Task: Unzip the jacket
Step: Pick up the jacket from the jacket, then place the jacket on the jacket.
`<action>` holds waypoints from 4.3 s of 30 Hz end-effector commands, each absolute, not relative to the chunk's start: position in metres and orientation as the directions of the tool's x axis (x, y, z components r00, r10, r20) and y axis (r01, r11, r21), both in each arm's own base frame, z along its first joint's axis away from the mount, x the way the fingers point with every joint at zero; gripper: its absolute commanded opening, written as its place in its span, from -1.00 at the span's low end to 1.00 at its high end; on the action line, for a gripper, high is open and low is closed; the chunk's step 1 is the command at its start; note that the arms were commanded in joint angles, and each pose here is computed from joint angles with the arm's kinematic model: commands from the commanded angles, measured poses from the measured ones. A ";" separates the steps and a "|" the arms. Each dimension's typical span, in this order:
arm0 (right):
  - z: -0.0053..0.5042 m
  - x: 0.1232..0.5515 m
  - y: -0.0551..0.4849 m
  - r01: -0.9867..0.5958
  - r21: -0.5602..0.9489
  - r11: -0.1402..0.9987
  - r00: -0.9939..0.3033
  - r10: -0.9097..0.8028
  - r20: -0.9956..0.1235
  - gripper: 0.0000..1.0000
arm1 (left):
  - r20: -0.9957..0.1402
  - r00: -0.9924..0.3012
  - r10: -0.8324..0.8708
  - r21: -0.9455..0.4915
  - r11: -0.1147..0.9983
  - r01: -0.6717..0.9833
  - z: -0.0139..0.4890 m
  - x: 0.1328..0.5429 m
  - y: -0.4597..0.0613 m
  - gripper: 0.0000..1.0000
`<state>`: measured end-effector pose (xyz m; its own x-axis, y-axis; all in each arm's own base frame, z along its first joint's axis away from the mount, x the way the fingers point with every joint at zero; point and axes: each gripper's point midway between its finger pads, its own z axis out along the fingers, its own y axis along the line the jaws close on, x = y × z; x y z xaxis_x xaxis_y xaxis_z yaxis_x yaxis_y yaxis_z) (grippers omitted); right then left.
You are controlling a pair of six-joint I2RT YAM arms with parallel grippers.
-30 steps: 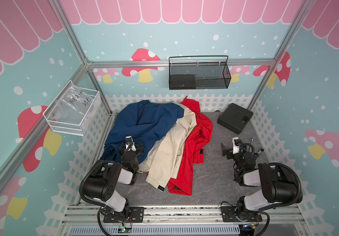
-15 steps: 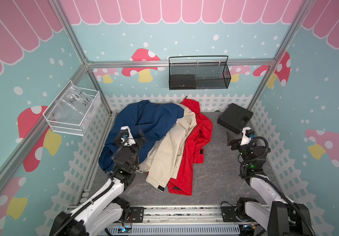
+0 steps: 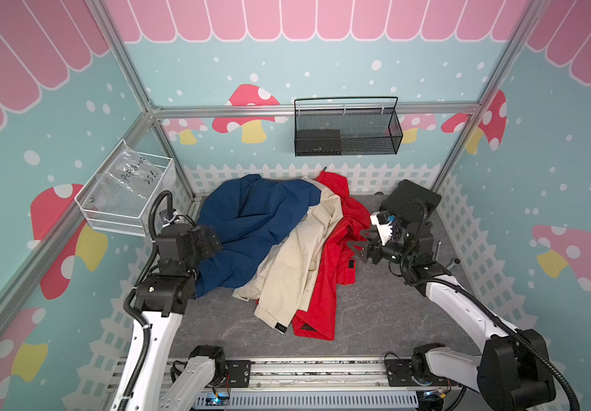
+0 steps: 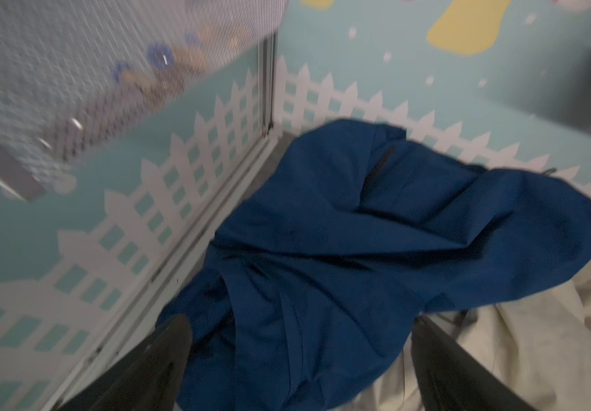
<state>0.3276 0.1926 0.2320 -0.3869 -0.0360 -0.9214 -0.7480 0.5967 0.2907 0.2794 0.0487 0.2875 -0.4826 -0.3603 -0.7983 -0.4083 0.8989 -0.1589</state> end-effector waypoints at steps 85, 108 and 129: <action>0.342 0.244 0.374 -0.934 -0.325 0.151 0.352 0.215 -0.911 0.50 | -0.659 -0.195 -0.726 -0.699 0.496 0.516 0.602 0.332 -0.042 -1.00; 0.315 0.285 0.418 -0.908 -0.060 0.414 0.131 0.144 -0.981 0.30 | -0.695 -0.227 -0.683 -0.648 0.456 0.611 0.621 0.335 -0.072 -1.00; 0.239 0.326 0.463 -0.828 0.476 0.295 -0.376 0.338 -0.863 0.46 | -0.697 -0.240 -0.676 -0.641 0.437 0.631 0.630 0.344 -0.077 -1.00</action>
<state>0.3183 0.4574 0.2253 -0.3480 0.2619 -0.9002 -0.8431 0.3324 0.4227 0.3686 -0.0702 0.5931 -0.3163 -0.6887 -0.6525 0.5304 0.4419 -0.7235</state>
